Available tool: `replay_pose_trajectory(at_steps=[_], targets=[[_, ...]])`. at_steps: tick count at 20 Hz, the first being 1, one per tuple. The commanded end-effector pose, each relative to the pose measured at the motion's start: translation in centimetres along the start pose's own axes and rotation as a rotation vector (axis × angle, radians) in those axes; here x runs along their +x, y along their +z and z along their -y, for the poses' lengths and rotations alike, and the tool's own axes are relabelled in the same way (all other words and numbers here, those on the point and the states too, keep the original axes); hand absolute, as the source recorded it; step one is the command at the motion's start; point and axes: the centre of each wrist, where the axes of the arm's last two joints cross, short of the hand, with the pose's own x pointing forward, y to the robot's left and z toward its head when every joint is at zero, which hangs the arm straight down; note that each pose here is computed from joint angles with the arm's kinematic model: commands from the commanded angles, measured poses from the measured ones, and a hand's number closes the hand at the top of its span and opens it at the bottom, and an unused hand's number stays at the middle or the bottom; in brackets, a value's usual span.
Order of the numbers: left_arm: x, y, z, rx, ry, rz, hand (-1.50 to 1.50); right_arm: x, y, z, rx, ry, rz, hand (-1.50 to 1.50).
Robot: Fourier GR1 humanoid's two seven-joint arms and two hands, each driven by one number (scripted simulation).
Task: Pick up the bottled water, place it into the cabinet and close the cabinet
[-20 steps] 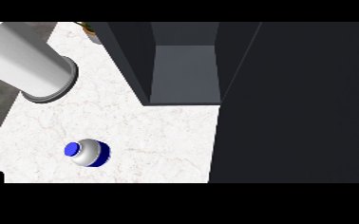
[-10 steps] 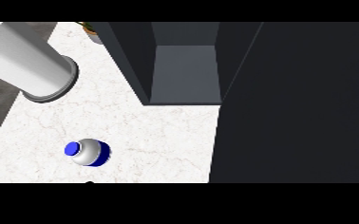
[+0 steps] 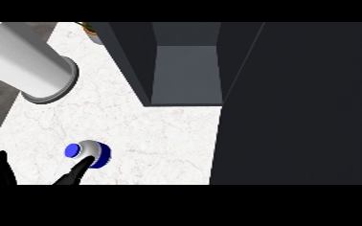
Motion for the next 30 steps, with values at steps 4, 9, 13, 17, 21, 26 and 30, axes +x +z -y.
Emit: replay_pose_trajectory(at_steps=[4, 9, 13, 17, 21, 26, 30], targets=[[-3.8, -0.6, 0.8, -0.008, -0.026, -0.033, -1.5, 1.9, 0.6, -0.4, -0.045, 0.086, 0.066, -1.5], [-7.6, -1.2, 0.5, -0.039, -0.029, -0.055, -1.5, 2.9, 0.7, 0.8, -0.035, 0.095, 0.064, -1.5], [-9.3, -2.0, 0.4, -0.055, -0.014, -0.068, -1.5, 2.7, 0.7, -0.1, -0.062, 0.086, 0.054, -1.5], [-10.7, -1.5, 2.3, -0.062, 0.002, -0.08, -1.5, 2.1, 0.4, -1.0, -0.024, 0.102, 0.058, -1.5], [-13.5, -2.9, 0.9, -0.06, 0.018, -0.078, -1.5, 3.1, 0.9, 0.3, -0.039, 0.088, 0.054, -1.5], [-15.3, -1.8, 1.4, -0.06, -0.01, -0.104, -1.5, 2.0, 0.9, -1.3, -0.057, 0.085, 0.064, -1.5], [-16.4, -1.7, 0.8, -0.058, 0.007, -0.111, -1.5, 3.7, 1.8, 0.2, -0.023, 0.099, 0.059, -1.5]])
